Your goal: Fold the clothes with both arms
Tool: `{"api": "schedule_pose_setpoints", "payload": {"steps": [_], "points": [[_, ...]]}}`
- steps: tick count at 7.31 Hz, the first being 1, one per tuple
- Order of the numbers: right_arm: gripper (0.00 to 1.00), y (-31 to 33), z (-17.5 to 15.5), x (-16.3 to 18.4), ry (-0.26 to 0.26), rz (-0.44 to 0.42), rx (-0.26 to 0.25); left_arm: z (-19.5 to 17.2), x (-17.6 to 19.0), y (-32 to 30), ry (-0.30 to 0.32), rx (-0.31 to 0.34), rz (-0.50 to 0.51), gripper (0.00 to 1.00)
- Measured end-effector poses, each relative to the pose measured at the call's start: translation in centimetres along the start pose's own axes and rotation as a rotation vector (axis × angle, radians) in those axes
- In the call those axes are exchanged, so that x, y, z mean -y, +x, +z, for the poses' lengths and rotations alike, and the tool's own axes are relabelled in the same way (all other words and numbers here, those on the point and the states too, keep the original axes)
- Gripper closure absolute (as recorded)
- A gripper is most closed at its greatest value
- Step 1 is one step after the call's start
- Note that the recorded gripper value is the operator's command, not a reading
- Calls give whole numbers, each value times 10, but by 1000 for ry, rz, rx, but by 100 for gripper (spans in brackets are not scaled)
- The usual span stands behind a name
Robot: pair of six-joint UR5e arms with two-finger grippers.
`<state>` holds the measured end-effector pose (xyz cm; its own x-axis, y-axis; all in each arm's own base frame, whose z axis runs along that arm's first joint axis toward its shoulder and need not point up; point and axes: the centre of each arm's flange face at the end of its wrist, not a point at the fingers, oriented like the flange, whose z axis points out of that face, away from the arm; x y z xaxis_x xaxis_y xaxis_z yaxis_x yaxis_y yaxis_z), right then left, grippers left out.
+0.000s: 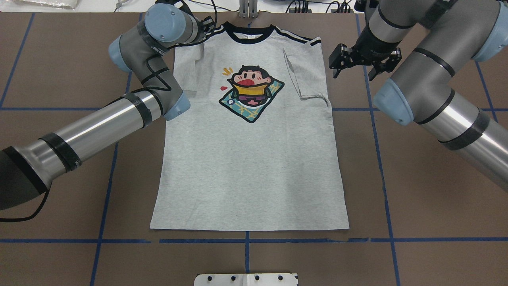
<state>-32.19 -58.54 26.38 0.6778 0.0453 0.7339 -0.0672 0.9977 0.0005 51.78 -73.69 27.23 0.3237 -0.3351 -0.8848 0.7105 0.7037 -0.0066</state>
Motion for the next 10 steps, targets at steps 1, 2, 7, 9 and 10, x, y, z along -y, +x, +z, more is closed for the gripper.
{"api": "schedule_pose_setpoints", "payload": {"steps": [1, 2, 7, 9, 10], "points": [[0, 0, 0, 0, 0, 0, 0, 1, 0, 0, 0, -3, 3, 0], [0, 0, 0, -1, -1, 0, 0, 0, -1, 0, -1, -5, 14, 0], [0, -1, 0, -5, 1, -6, 7, -17, -3, 14, -60, -52, 85, 1], [0, 0, -9, -26, 9, -26, 28, -34, -10, -11, -173, -53, 127, 1], [0, 2, -12, -43, 14, -34, 37, -50, -14, -32, -229, -39, 159, 1]]}}
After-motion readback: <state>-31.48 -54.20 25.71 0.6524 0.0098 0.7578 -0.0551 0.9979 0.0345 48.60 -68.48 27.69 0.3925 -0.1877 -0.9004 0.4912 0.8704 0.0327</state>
